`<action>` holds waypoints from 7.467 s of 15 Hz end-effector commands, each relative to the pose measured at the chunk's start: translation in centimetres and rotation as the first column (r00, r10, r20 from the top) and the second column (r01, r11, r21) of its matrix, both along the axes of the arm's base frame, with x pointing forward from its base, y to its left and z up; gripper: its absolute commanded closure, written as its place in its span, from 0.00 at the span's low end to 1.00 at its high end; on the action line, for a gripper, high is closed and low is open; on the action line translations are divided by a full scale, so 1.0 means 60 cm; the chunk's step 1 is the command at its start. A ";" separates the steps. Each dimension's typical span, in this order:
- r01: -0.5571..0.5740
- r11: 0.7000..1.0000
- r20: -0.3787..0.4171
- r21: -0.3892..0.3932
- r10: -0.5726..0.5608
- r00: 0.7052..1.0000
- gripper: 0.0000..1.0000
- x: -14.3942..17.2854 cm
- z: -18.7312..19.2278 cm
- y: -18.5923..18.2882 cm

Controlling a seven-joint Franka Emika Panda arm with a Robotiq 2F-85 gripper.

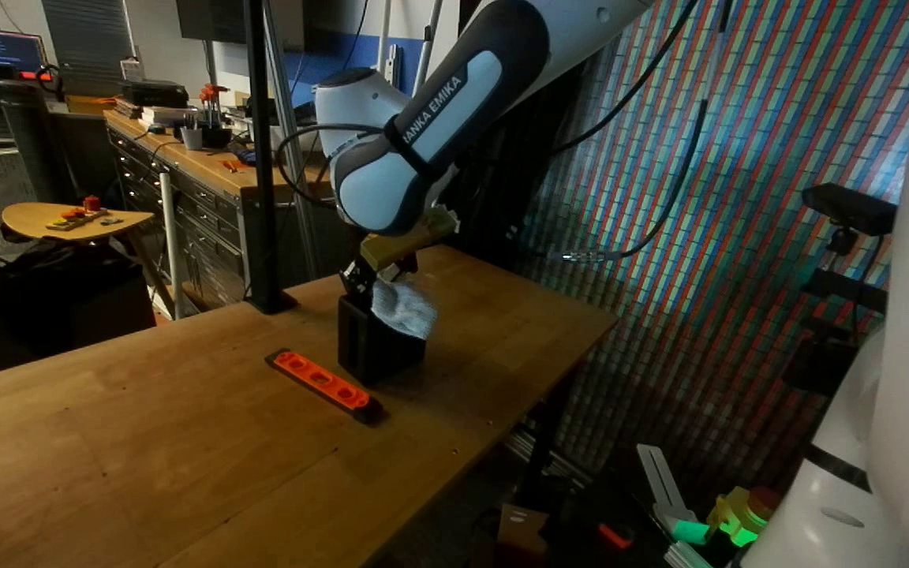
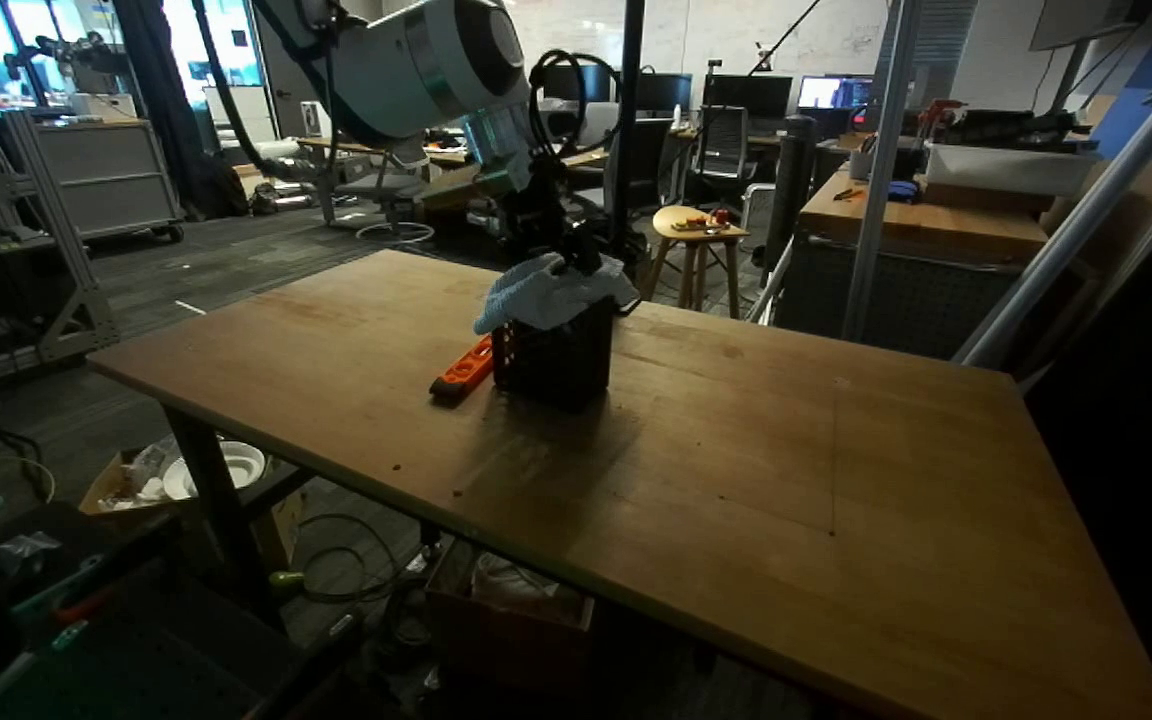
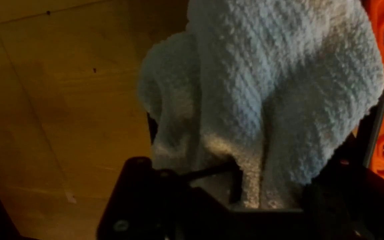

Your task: Put the white towel in the black box

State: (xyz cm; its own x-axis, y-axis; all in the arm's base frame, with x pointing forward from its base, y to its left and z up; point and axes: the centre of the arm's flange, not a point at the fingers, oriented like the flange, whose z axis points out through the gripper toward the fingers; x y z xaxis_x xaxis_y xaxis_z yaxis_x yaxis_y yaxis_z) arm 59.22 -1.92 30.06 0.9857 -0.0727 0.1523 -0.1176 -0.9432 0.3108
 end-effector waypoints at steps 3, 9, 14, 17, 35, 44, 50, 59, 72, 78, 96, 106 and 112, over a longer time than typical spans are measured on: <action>-0.017 0.991 0.019 0.133 0.014 1.000 0.98 0.007 -0.065 0.004; -0.074 0.971 -0.006 0.226 0.077 0.997 0.97 -0.003 -0.084 0.042; -0.127 0.970 -0.012 0.208 0.133 0.991 0.90 -0.012 -0.039 0.075; -0.143 0.973 -0.023 0.183 0.149 0.989 0.60 -0.015 -0.009 0.101; -0.229 0.973 -0.100 0.019 0.230 0.968 0.42 -0.053 0.115 0.192; -0.250 0.968 -0.048 -0.034 0.248 0.968 0.98 -0.022 0.150 0.164; -0.231 0.973 -0.051 0.001 0.231 0.972 0.96 -0.009 0.107 0.136; -0.184 0.970 -0.078 0.158 0.198 0.977 0.96 0.012 -0.061 0.112; -0.158 0.940 -0.134 0.303 0.207 0.969 0.95 -0.010 -0.125 0.144; -0.187 0.958 -0.097 0.219 0.212 0.972 0.94 -0.016 -0.021 0.167; -0.564 0.823 -0.015 0.064 0.566 0.824 0.94 -0.129 0.144 0.250; -0.875 0.484 -0.074 0.005 0.873 0.482 0.92 -0.200 0.113 0.270; -0.930 0.369 -0.122 0.006 0.923 0.365 0.92 -0.175 0.113 0.253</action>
State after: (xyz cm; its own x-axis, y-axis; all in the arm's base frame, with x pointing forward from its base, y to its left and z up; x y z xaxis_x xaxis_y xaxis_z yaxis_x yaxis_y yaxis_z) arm 48.33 14.53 35.94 0.4938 0.8691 0.0279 0.8275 -0.4795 0.2921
